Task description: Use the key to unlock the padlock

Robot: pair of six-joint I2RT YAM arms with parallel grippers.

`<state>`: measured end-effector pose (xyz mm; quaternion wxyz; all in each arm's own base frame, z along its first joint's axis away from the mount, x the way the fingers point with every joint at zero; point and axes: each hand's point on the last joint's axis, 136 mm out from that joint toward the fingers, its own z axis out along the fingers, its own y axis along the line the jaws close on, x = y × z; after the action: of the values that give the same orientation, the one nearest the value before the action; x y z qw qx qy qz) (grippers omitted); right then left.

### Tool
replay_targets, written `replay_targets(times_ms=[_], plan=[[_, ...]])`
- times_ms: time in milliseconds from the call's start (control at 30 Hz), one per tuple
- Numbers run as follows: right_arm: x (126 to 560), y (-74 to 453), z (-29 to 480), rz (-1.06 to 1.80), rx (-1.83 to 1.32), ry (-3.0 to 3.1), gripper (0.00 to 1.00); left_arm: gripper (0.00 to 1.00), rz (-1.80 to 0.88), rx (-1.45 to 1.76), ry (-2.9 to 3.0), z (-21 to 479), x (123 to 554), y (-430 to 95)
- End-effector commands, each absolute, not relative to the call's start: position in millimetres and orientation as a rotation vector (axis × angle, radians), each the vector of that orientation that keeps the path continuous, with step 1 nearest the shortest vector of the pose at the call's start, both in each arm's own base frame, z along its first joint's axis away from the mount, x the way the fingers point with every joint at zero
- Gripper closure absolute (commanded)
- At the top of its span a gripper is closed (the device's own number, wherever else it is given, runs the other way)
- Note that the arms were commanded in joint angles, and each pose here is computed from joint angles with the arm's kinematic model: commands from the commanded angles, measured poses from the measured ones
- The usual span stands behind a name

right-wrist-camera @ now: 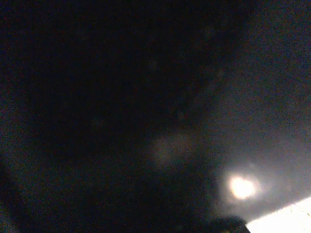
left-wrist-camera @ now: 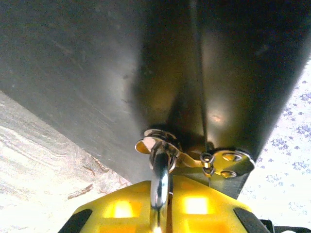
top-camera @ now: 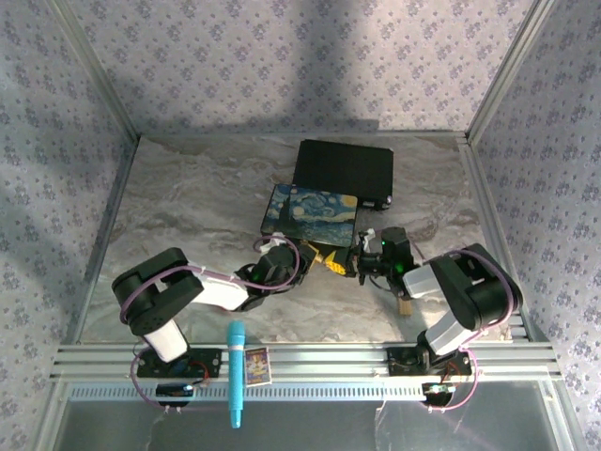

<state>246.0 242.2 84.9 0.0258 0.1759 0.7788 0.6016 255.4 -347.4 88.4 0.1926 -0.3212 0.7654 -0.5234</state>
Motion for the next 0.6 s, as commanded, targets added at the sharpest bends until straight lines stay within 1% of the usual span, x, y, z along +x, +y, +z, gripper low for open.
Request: replay_targets(times_ms=[0,100,233,333,433,500,567], plan=[[261.8,246.5,111.0,1.802,0.446,2.303,1.0,1.0,-1.782,-0.717,2.178,135.6,219.5,-400.0],[256.4,244.2,107.9,1.747,0.419,2.334,1.0,1.0,-1.725,-0.757,2.215,125.0,219.2,-394.8],[252.5,246.5,111.3,1.664,0.356,2.371,1.0,1.0,-1.723,-0.765,2.209,126.0,220.0,-394.2],[254.4,249.4,115.3,1.664,0.356,2.371,1.0,1.0,-1.747,-0.729,2.199,133.4,218.7,-398.8],[256.7,249.1,117.6,1.66,0.363,2.361,1.0,1.0,-1.731,-0.744,2.21,130.5,217.6,-396.1],[256.2,247.9,116.5,1.64,0.354,2.371,0.94,1.0,-1.688,-0.767,2.218,124.2,218.9,-389.7],[252.2,242.7,107.9,1.557,0.343,2.414,0.84,1.0,-1.595,-0.816,2.268,109.3,221.0,-380.6]])
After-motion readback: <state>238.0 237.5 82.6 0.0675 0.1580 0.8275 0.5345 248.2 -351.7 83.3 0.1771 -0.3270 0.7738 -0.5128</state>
